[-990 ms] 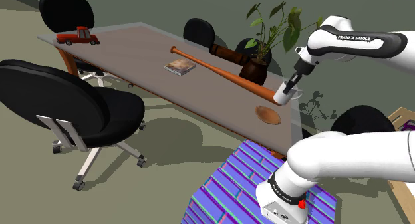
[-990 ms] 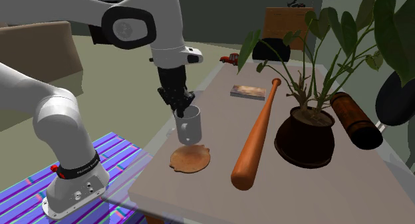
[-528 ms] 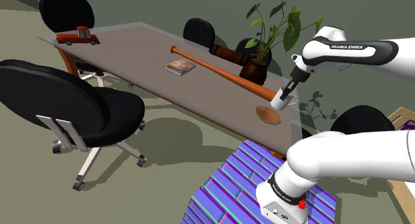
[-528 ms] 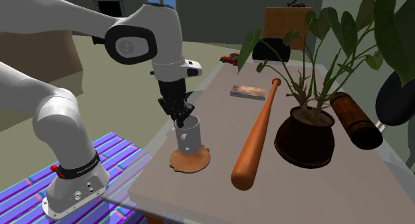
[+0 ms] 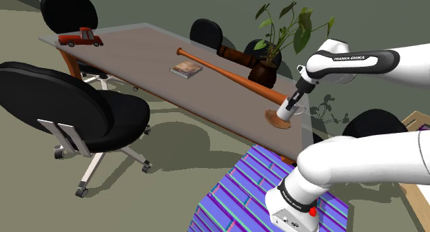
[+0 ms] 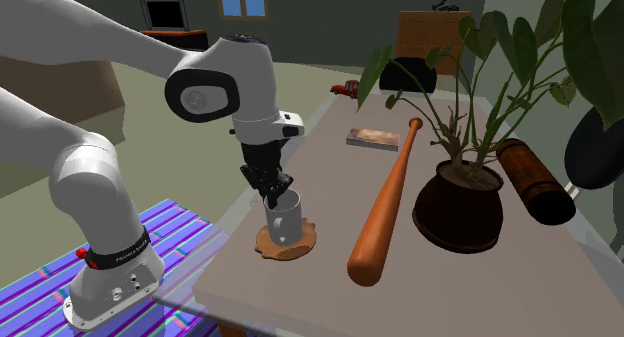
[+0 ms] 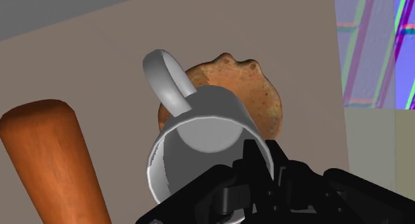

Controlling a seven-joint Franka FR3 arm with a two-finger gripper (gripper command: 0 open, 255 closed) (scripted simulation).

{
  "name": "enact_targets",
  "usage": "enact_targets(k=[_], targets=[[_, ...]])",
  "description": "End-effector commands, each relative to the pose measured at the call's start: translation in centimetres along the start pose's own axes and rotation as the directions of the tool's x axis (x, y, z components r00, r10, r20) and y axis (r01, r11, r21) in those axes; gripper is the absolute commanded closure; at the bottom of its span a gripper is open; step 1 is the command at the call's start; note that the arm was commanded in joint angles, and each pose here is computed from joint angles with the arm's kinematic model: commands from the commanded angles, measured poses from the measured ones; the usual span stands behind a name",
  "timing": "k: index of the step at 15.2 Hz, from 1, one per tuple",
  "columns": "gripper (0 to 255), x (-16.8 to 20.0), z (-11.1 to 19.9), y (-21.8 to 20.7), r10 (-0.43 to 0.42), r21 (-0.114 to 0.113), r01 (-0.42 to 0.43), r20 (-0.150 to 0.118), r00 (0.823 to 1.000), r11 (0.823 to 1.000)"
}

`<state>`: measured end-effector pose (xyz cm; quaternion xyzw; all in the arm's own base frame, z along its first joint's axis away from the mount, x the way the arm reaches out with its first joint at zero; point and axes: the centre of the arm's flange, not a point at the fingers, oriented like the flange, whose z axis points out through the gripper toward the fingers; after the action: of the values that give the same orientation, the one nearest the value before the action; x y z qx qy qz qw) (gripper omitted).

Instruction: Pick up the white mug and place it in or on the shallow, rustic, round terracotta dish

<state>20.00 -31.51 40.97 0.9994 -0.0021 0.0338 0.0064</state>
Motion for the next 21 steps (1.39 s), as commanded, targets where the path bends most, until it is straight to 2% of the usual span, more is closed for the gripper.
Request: enact_targets(k=[1,10,11,16,20,21], targets=[[255,-0.1,1.0,0.1,0.000,0.000,0.000,-0.001,1.000,1.000],[255,-0.1,1.7,0.1,0.000,0.000,0.000,-0.001,1.000,1.000],[0,-0.1,1.7,0.1,0.000,0.000,0.000,-0.001,1.000,1.000],[0,-0.1,1.7,0.1,0.000,0.000,0.000,-0.001,1.000,1.000],[0,-0.1,-3.3,0.1,0.000,0.000,0.000,-0.001,1.000,1.000],[0,-0.1,-3.3,0.1,0.000,0.000,0.000,-0.001,1.000,1.000]])
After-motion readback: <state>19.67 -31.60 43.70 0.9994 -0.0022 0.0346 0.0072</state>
